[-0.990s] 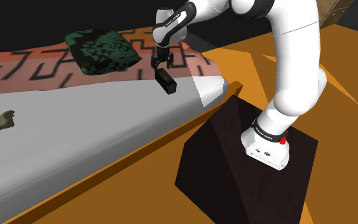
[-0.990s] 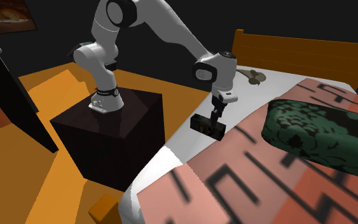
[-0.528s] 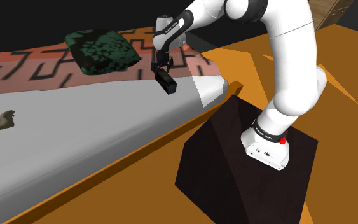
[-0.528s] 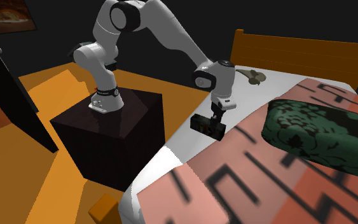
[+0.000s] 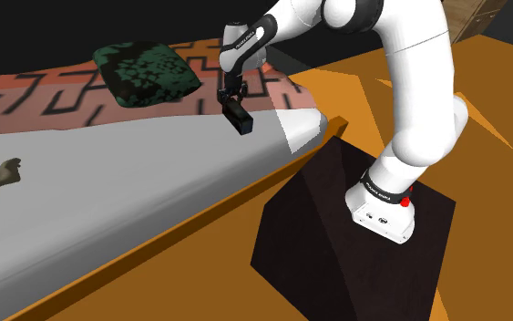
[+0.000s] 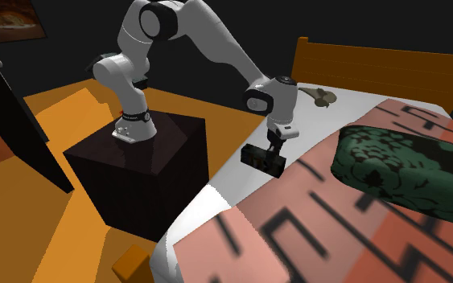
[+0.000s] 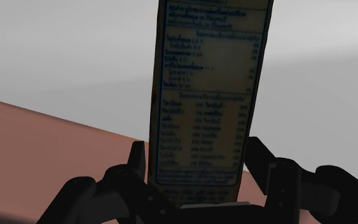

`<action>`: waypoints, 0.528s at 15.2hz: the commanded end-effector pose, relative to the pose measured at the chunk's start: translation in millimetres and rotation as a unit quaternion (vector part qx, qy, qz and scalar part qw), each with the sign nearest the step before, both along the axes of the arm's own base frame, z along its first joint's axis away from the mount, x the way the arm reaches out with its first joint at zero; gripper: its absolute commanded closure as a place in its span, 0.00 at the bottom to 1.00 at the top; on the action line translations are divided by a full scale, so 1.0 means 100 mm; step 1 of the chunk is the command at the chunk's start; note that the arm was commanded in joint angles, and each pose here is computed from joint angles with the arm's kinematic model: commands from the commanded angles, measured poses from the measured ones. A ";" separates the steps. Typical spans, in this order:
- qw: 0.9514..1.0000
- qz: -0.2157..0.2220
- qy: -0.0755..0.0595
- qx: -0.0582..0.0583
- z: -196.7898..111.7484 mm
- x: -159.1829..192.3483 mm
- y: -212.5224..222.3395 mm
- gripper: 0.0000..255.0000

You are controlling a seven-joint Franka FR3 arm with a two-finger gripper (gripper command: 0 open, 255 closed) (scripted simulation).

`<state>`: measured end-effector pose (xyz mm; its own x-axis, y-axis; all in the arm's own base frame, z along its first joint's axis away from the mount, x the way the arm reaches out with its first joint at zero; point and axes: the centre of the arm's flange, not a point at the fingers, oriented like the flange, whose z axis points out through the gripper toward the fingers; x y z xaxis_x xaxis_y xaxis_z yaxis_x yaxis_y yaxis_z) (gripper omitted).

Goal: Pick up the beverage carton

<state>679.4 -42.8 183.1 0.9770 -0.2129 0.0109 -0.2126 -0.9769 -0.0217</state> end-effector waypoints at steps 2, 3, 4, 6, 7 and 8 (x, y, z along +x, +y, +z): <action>1.000 0.000 0.001 0.000 -0.01 0.00 0.01 1.00; 1.000 0.000 0.001 0.000 0.04 0.00 0.01 1.00; 1.000 0.000 0.001 0.000 0.10 0.00 0.01 1.00; 1.000 0.000 0.001 0.000 0.20 0.00 0.01 1.00; 1.000 0.000 0.001 0.000 0.25 0.00 0.01 1.00; 1.000 0.000 0.001 0.000 0.31 0.00 0.01 1.00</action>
